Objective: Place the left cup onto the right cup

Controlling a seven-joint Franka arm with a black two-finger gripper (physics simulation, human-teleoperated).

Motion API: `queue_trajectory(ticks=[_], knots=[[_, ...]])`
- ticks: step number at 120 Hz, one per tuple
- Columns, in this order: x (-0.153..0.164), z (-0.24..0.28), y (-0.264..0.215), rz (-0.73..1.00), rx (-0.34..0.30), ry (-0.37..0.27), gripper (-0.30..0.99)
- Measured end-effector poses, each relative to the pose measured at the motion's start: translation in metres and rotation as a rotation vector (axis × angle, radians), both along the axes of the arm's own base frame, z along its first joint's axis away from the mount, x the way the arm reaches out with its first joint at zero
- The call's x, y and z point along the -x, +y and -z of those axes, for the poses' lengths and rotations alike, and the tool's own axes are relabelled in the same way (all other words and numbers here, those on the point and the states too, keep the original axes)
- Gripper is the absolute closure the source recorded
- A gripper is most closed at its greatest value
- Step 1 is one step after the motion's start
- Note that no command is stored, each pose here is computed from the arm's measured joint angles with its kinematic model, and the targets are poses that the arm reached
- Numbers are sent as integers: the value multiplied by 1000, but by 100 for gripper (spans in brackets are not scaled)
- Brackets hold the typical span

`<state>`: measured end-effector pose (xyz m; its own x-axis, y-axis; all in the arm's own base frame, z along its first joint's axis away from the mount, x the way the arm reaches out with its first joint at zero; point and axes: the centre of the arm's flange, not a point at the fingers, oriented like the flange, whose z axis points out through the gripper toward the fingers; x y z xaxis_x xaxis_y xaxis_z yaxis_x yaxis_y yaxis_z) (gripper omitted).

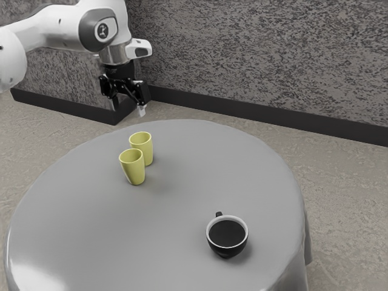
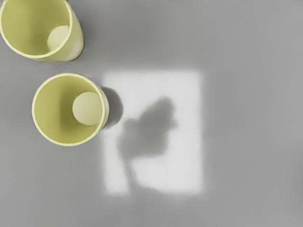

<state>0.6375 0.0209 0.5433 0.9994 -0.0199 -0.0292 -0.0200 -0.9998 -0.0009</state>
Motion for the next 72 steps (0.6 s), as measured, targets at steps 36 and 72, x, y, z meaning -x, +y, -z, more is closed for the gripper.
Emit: queue_trajectory(ticks=[36, 72], knots=[[-54, 62, 20, -18, -10, 32, 1], [-97, 129, 51, -28, -8, 54, 4]])
